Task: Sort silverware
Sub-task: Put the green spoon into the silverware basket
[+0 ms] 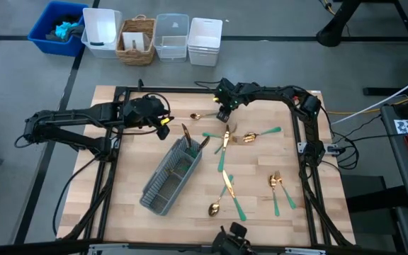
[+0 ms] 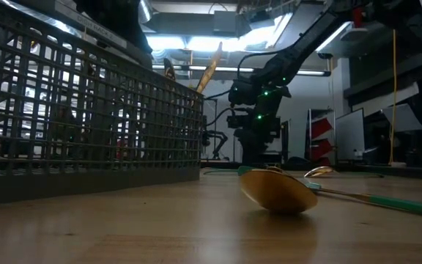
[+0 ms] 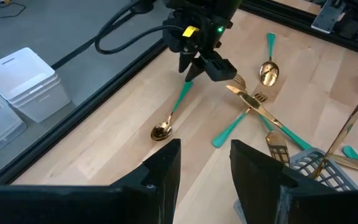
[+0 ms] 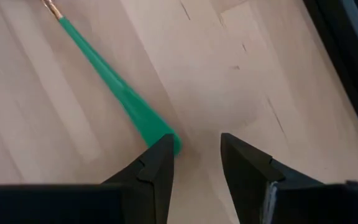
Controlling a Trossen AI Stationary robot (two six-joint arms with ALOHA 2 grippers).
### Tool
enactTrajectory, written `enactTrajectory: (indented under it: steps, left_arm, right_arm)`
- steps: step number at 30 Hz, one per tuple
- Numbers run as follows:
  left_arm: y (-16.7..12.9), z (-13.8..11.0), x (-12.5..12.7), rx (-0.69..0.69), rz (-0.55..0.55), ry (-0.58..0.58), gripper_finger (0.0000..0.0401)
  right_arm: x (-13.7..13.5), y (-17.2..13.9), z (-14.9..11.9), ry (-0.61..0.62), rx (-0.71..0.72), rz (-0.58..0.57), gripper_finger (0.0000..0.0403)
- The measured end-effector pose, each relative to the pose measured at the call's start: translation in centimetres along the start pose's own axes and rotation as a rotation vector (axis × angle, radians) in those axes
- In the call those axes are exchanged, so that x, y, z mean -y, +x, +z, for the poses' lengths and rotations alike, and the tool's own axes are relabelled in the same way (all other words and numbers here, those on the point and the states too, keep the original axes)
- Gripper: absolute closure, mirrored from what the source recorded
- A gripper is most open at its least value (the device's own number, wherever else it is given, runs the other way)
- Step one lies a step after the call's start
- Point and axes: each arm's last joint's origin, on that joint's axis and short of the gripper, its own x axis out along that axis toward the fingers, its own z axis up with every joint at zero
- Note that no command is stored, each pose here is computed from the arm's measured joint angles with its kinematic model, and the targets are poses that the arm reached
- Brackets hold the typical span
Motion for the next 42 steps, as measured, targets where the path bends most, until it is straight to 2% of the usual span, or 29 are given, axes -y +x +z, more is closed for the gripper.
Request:
enactTrajectory:
  steps: [8,14,20,37,42]
  left_arm:
    - [0.0,0.0,0.0,-0.001,0.000,0.000,0.0272]
    - [0.0,0.0,0.0,0.000,0.000,0.008,0.0272]
    - [0.0,0.0,0.0,-0.001,0.000,0.008,0.0272]
    - [0.0,0.0,0.0,-0.001,0.001,0.008,0.0272]
    - [0.0,0.0,0.0,-0.001,0.001,0.008,0.0272]
  right_arm:
    - [-0.1,0.0,0.4,-0.004,0.039,0.020,0.0269]
    - [-0.1,0.0,0.2,-0.003,0.020,0.020,0.0269]
    - [0.0,0.0,-0.1,-0.003,-0.015,-0.035,0.0269]
    - [0.0,0.0,-0.4,0.002,-0.050,-0.034,0.0269]
    - [0.0,-0.1,-0.9,0.002,-0.100,-0.077,0.0269]
